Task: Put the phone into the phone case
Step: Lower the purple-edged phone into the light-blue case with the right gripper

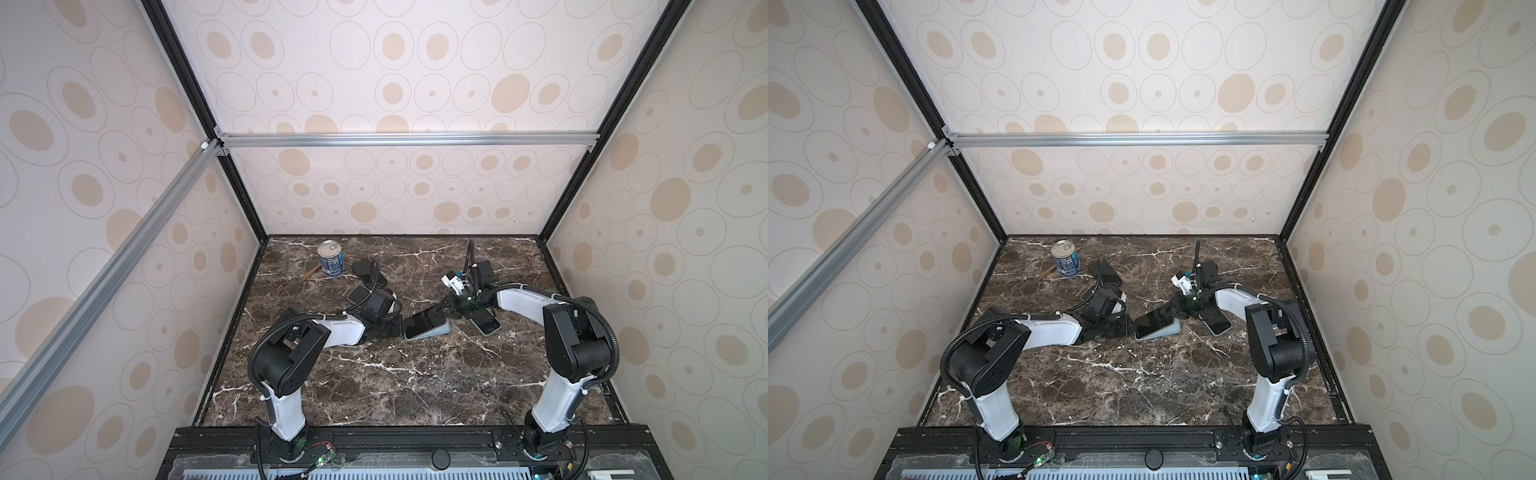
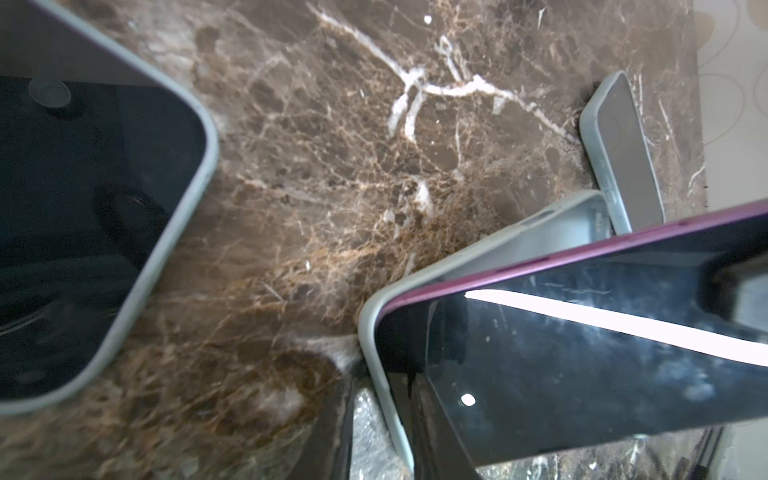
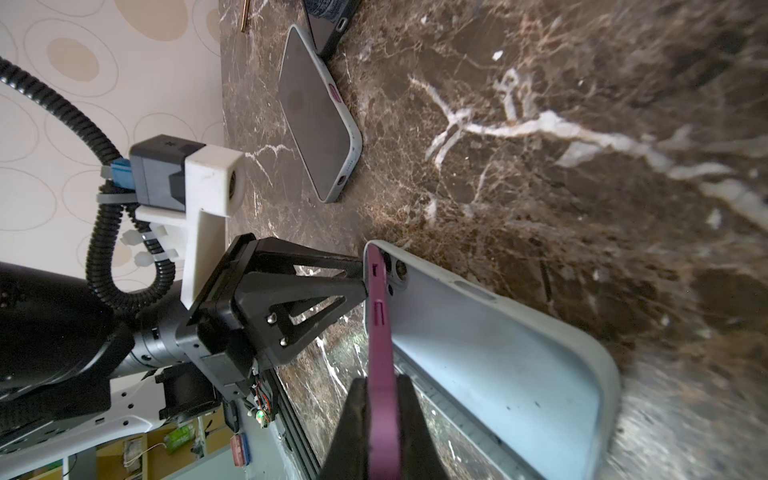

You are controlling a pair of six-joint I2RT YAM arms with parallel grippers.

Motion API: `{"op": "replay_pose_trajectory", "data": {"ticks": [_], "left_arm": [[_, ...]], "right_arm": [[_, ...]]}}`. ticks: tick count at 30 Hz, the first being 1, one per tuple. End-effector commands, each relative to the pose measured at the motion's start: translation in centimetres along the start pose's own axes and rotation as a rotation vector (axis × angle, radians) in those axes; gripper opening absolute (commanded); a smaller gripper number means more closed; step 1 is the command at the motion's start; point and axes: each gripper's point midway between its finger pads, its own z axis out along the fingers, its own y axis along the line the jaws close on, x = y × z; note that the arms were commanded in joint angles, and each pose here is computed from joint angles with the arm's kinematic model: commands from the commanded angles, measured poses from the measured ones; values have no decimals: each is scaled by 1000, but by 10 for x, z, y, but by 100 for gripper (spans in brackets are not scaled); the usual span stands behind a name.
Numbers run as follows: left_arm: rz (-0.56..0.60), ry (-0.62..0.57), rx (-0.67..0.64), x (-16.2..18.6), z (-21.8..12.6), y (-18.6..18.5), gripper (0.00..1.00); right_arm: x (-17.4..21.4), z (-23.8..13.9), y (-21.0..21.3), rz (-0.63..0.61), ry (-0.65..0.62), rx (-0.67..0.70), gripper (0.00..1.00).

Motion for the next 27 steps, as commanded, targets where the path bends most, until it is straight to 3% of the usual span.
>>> {"op": "replay_pose_trajectory", "data": {"ticks": [1, 6, 11, 15, 27], "left_arm": [[-24, 72, 15, 24, 5, 2, 25], [1, 89, -70, 30, 6, 20, 26], [32, 116, -142, 39, 7, 37, 25], [47, 118, -176, 43, 5, 46, 25], [76, 136, -228, 49, 6, 60, 22]], "right_arm": [[46, 33, -58, 104, 113, 185, 0], [50, 32, -75, 101, 117, 266, 3], [41, 20, -75, 72, 114, 341, 24], [29, 9, -64, 40, 92, 365, 34], [6, -17, -49, -26, 72, 454, 51]]}}
